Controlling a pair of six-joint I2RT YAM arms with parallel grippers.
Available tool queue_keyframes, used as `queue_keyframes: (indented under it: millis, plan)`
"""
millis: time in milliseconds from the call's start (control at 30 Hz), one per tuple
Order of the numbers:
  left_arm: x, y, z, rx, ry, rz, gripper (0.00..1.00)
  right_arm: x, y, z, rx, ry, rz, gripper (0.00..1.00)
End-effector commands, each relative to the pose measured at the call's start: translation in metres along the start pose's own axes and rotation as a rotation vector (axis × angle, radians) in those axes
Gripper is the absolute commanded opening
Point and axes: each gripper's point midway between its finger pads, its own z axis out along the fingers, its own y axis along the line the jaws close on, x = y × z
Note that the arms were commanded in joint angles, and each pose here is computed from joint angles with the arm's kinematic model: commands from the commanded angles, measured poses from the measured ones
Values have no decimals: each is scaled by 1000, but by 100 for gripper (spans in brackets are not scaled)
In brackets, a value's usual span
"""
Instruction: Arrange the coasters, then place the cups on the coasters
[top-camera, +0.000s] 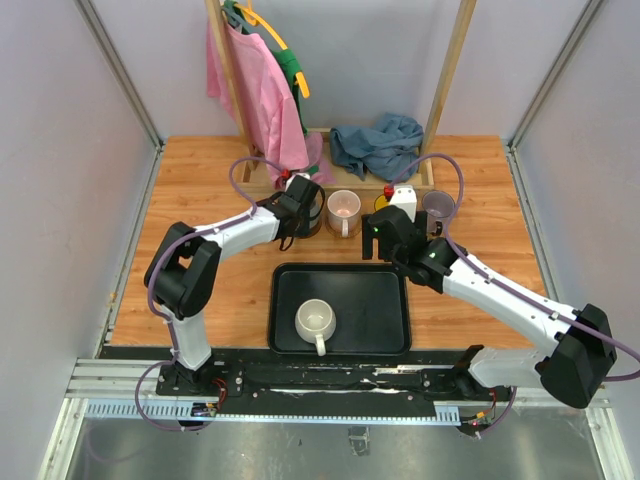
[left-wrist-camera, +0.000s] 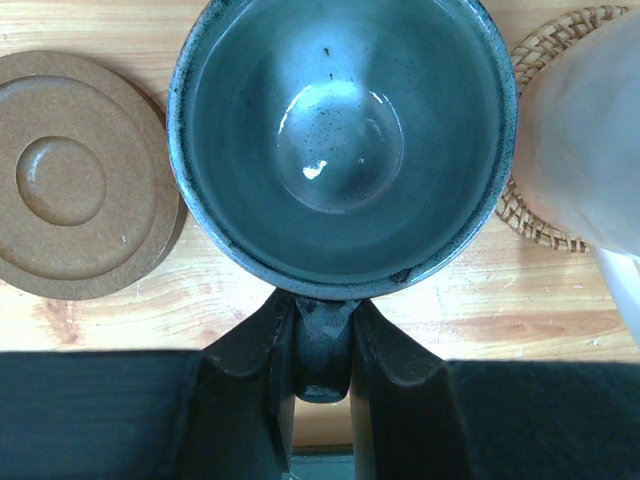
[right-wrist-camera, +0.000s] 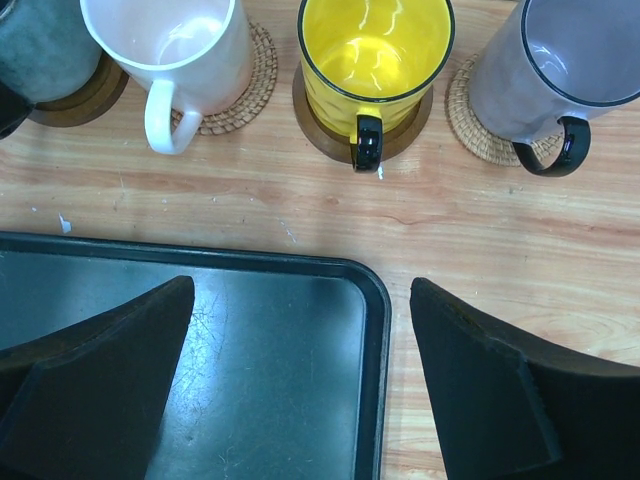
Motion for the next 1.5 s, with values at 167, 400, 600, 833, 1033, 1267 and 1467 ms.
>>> queue_keyframes:
  millis: [167,400,600,833,1033,1267,1467]
  plan:
    - [-19,4,-16,-3,-74,-53,0,-4,3,2,-11,-5,37,90]
    - [-14,1,-13,15,-62,-60,8,-4,4,2,-20,-3,41,90]
    - [-16,-4,-15,42,-62,-67,31,-3,5,3,-21,2,38,90]
    - [-11,-2,-18,46,-51,-71,49,-1,5,3,-21,5,39,90]
    - [-11,0,-27,52,-57,-81,63,-1,7,3,-27,8,42,90]
    - [-13,9,-54,62,-87,-100,73,-1,7,1,-35,10,42,90]
    - [6,19,-94,104,-106,-110,75,1,6,-2,-54,14,-14,90]
